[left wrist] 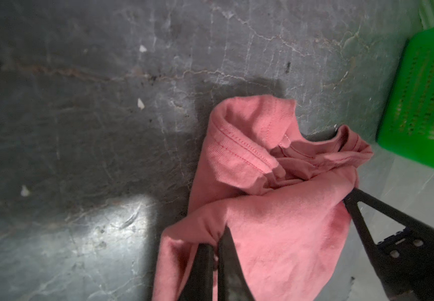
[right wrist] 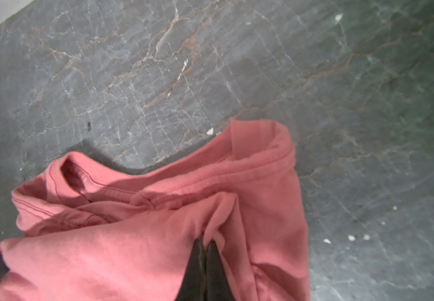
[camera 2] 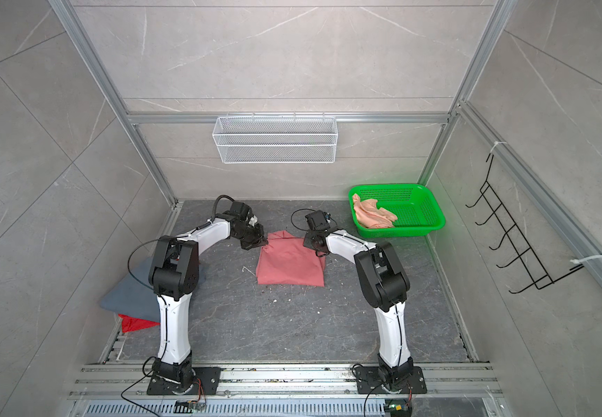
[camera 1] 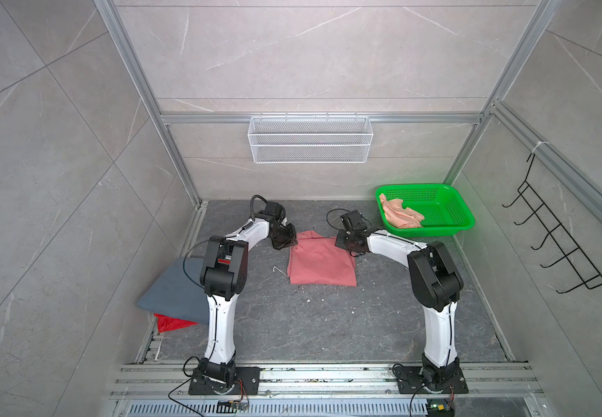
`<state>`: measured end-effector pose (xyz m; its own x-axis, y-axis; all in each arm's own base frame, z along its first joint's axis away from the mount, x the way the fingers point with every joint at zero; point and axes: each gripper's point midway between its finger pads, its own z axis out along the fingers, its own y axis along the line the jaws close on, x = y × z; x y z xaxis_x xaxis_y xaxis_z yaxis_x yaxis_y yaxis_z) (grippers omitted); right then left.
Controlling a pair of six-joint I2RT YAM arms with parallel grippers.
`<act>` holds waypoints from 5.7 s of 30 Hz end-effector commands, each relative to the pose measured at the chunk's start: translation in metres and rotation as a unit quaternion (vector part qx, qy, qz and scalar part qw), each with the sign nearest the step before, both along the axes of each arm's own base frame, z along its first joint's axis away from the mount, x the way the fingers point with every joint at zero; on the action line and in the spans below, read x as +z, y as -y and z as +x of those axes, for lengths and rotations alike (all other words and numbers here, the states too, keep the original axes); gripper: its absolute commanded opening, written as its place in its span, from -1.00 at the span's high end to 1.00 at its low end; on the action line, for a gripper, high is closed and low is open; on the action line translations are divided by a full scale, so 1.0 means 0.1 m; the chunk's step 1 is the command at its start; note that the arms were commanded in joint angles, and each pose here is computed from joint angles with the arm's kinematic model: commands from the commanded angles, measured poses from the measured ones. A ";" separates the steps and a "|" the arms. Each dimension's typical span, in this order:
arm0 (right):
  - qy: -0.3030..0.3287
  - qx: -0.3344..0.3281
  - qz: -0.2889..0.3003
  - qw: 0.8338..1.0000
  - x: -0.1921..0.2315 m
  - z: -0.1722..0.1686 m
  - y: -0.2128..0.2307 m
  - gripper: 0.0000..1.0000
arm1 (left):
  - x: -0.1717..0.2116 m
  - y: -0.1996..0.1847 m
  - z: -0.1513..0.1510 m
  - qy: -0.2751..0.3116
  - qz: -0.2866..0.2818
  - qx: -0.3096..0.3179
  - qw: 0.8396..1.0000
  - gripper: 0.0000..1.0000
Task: Fold and stack the t-shirts
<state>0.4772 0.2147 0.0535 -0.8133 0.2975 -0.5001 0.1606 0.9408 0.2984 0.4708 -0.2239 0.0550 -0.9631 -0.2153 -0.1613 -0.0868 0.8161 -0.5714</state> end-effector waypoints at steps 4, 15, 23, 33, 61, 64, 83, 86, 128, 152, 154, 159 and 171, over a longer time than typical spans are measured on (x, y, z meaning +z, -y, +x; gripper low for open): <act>0.062 0.014 0.009 0.998 0.59 -0.24 0.09 1.00 | 0.63 0.21 -0.16 0.070 -0.011 -0.047 0.996 1.00; 0.102 -0.054 -0.052 0.992 0.90 -0.28 0.53 1.00 | 0.90 0.55 0.03 0.099 -0.039 -0.079 0.991 1.00; 0.076 -0.148 -0.078 0.983 0.48 0.06 0.86 1.00 | 0.39 0.77 0.59 0.094 -0.051 -0.081 0.991 0.99; 0.021 -0.204 -0.127 0.971 0.37 0.12 1.17 0.09 | 0.50 0.35 0.74 0.125 -0.006 -0.036 0.992 0.12; 0.011 -0.126 0.251 0.960 0.46 -1.37 0.05 -0.62 | -0.04 0.51 -0.80 -0.033 -0.103 -0.003 0.994 -0.34; 0.010 -0.145 0.288 0.946 0.38 -1.43 -0.02 -0.64 | -0.08 0.61 -0.86 -0.045 -0.105 -0.004 0.994 -0.05; 0.030 -0.230 0.389 0.892 0.02 -1.18 -0.37 -0.67 | 0.64 1.31 -1.40 -0.014 -0.109 -0.065 0.992 1.00; 0.020 -0.239 0.395 0.887 -0.02 -1.16 -0.41 -0.63 | 0.69 1.36 -1.53 -0.010 -0.097 -0.079 0.992 1.00; -0.025 -0.191 0.392 0.899 0.32 -1.52 -0.40 0.85 | 0.17 1.09 -1.79 -0.152 -0.257 0.089 0.950 -0.99; -0.048 -0.142 0.322 0.935 0.17 -2.00 -0.38 -0.05 | 0.20 1.07 -1.85 -0.107 -0.133 0.003 0.985 1.00; -0.038 -0.111 0.292 0.949 0.27 -2.07 -0.34 -0.17 | 0.20 0.86 -1.91 -0.095 -0.063 -0.035 0.993 1.00; 0.004 -0.039 0.235 0.971 0.70 -2.27 -0.17 -0.31 | 0.29 0.02 -1.99 -0.051 0.184 -0.116 0.975 1.00; 0.104 -0.053 0.159 0.980 1.28 -2.42 0.49 -0.38 | 1.19 -1.37 -2.08 0.032 0.502 -0.136 0.854 1.00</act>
